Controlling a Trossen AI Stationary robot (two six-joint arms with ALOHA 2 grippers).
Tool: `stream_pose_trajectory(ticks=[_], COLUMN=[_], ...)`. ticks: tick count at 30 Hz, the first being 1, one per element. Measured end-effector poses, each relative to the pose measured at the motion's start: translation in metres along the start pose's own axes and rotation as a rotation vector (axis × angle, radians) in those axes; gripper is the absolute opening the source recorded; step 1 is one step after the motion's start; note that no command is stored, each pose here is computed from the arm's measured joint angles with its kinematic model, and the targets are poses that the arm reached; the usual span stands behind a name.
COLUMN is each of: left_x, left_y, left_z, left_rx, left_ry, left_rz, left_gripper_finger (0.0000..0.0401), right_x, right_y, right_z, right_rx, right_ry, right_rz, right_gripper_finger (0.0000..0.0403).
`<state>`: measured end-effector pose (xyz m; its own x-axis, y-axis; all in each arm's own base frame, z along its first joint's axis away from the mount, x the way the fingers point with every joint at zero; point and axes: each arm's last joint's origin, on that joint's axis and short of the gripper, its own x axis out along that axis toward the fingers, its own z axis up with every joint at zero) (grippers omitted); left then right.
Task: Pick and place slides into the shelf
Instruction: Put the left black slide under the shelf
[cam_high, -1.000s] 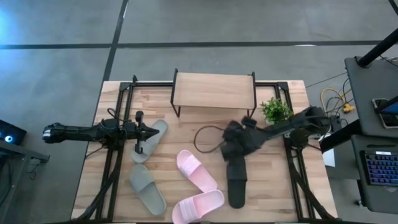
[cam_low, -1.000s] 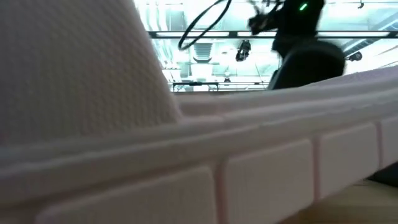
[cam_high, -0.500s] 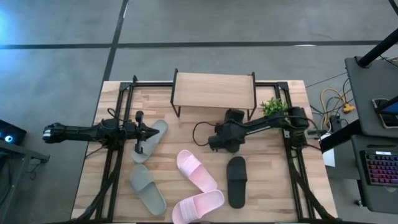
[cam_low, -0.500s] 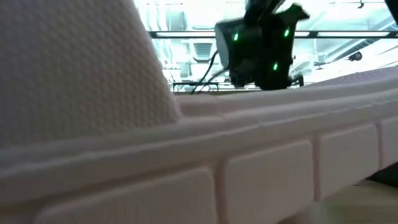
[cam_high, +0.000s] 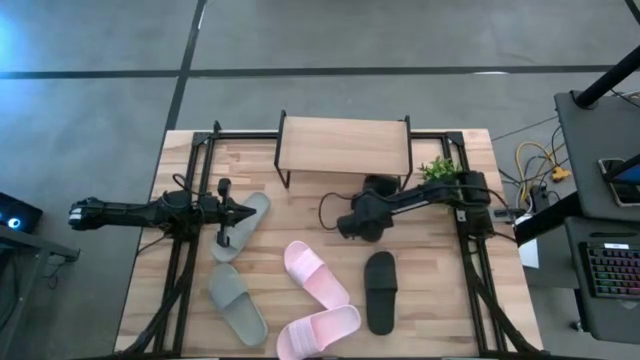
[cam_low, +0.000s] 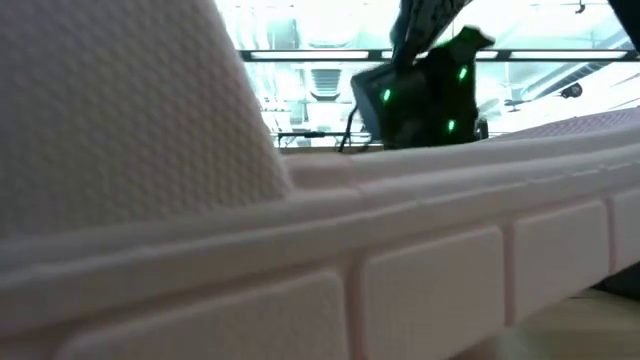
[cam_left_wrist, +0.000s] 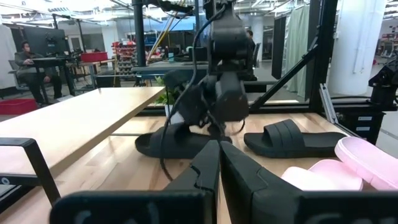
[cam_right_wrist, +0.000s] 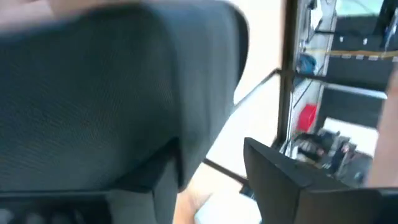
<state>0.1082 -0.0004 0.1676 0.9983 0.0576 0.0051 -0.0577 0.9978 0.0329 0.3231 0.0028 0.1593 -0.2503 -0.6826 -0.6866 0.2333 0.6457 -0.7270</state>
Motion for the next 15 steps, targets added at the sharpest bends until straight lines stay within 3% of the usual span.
stream_pose_trajectory(ticks=[3,9,15], left_x=[0.000,0.000,0.000], left_y=[0.000,0.000,0.000], left_z=[0.000,0.000,0.000], left_rx=[0.000,0.000,0.000], left_ry=[0.000,0.000,0.000], left_rz=[0.000,0.000,0.000], left_gripper_finger=[0.0000,0.0000,0.0000], right_x=[-0.019,-0.065,-0.124], right_y=[-0.010,-0.028,-0.010], right_z=[-0.008,-0.036,-0.082], right_rx=[0.094,0.256,0.059], right_ry=[-0.039,-0.054,-0.322], right_rz=[0.059,0.363,0.498], right_gripper_finger=[0.0190,0.0213,0.0227])
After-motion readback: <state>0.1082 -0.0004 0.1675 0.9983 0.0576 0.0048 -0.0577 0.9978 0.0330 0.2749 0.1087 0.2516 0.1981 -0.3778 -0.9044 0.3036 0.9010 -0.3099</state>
